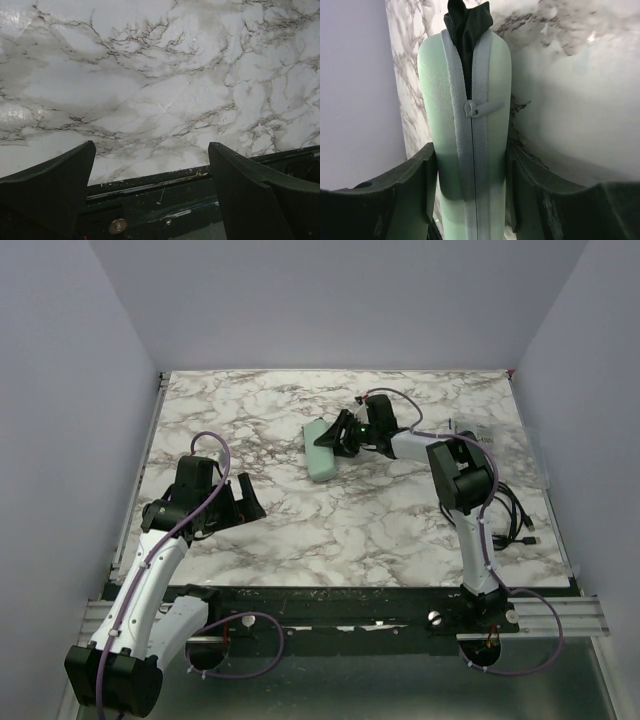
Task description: Open the umbrella
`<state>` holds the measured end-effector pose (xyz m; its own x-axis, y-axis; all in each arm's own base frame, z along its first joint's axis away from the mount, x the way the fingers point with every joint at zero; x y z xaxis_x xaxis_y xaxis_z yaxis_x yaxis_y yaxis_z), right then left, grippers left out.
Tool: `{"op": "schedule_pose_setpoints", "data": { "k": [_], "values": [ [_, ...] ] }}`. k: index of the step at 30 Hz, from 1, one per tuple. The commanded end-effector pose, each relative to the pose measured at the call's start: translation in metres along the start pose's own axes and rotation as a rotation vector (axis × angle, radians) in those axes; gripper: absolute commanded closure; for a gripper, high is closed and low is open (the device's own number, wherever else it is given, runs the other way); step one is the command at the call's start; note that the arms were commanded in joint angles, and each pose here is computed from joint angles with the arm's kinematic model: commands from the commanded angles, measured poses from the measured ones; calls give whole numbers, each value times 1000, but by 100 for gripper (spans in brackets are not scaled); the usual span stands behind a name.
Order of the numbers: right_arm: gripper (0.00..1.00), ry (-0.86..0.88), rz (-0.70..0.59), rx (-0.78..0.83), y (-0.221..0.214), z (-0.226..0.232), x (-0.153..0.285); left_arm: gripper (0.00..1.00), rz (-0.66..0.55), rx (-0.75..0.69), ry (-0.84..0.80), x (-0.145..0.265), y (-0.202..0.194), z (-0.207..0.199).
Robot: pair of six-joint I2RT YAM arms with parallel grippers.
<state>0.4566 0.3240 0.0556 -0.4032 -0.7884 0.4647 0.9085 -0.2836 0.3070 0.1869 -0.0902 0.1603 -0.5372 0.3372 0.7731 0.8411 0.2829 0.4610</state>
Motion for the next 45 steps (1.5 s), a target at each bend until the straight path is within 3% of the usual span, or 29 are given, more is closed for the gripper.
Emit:
{"op": "schedule_pose_setpoints", "data": {
  "k": [1, 11, 16, 20, 28, 37, 45],
  "values": [
    [51, -30, 92, -50, -26, -18, -9, 2, -30, -9, 17, 3, 7, 0],
    [55, 86, 29, 18, -7, 71, 48, 1, -76, -17, -12, 4, 19, -7],
    [55, 148, 5, 30, -8, 107, 82, 2, -66, -2, -182, 16, 28, -42],
    [55, 209, -17, 47, -7, 136, 104, 1, -131, -12, -249, 37, 50, -64],
    [55, 449, 3, 88, -9, 201, 143, 1, -231, -31, -585, 91, 94, -137],
    [56, 633, 13, 154, -13, 258, 190, 1, -310, -40, -737, 140, 142, -183],
    [56, 732, 18, 228, -20, 295, 229, 1, -322, 5, -864, 147, 168, -206]
  ]
}}
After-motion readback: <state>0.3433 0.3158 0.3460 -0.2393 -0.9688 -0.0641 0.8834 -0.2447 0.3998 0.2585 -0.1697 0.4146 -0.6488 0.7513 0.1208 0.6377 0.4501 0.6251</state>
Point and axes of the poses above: each gripper's point midway between its finger pads, its own x axis back along the fingers, its own z axis along the line the jaws close on, y = z × x, the point moved 2 cm from there along x, back along the fingers
